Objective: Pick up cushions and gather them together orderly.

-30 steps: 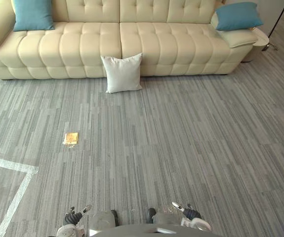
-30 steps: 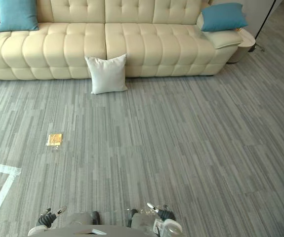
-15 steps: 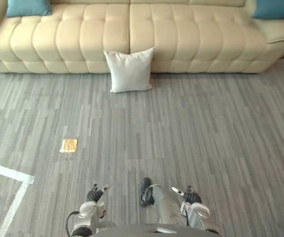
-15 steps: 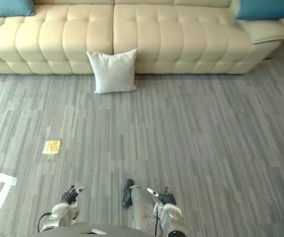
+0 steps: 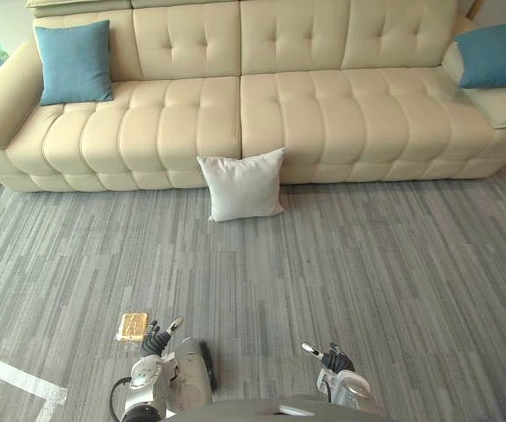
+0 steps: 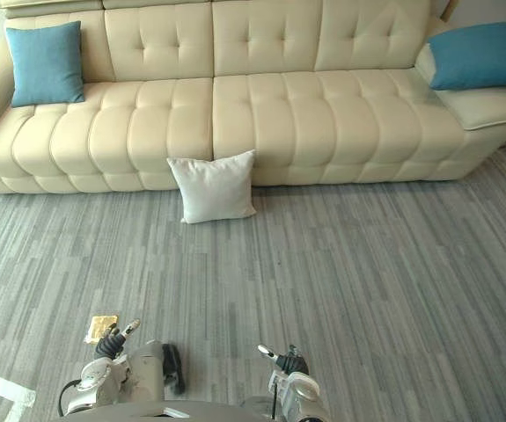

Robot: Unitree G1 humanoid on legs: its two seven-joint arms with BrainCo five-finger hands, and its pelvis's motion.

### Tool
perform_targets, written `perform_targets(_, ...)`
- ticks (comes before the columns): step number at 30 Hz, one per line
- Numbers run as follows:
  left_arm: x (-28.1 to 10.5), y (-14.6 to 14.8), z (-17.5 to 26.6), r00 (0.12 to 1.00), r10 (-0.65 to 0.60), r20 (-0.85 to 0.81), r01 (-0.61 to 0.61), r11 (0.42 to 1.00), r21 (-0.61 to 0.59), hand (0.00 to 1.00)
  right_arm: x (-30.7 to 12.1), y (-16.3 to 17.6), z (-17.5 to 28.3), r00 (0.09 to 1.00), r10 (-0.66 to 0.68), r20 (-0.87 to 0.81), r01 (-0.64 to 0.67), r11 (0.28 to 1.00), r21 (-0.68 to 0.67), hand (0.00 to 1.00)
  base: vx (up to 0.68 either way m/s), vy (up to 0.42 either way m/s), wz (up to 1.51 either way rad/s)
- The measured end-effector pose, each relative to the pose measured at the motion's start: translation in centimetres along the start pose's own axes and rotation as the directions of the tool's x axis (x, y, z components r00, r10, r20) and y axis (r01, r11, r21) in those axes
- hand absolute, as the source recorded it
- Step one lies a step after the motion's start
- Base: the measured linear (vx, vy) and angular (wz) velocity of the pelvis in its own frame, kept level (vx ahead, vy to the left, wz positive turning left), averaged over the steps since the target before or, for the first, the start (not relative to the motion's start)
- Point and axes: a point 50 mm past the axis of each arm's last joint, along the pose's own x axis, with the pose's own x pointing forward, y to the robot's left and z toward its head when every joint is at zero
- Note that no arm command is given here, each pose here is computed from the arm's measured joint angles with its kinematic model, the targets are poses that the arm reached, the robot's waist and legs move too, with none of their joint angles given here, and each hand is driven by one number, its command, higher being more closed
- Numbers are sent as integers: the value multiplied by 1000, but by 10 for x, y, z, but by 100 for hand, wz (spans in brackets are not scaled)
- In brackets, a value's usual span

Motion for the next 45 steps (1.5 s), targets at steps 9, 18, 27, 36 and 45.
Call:
perform_targets(9,-2,1,-10,999,-19,-50,23,998,67,0,0,6,7,999,30,38,-29,999,-21,0,429,182,-9)
perform_targets(18,-5,-8,-23,994,-35,-100,40,998,49,0,0,-9,22,995,1,104,3,999,-36,0,426,-172,24)
perform_targets(27,-7,-25,-25,991,-78,-105,77,997,-8,0,2,-32,21,997,-37,69,43,996,-83,0,449,-171,23)
perform_targets(36,-8,-24,-21,994,-78,-75,78,997,-5,0,0,-36,13,997,-53,48,56,996,-75,0,241,148,-10)
perform_targets(45,-7,1,-25,996,-25,-91,28,999,31,0,-1,2,5,999,45,31,-42,997,-65,0,87,123,-1)
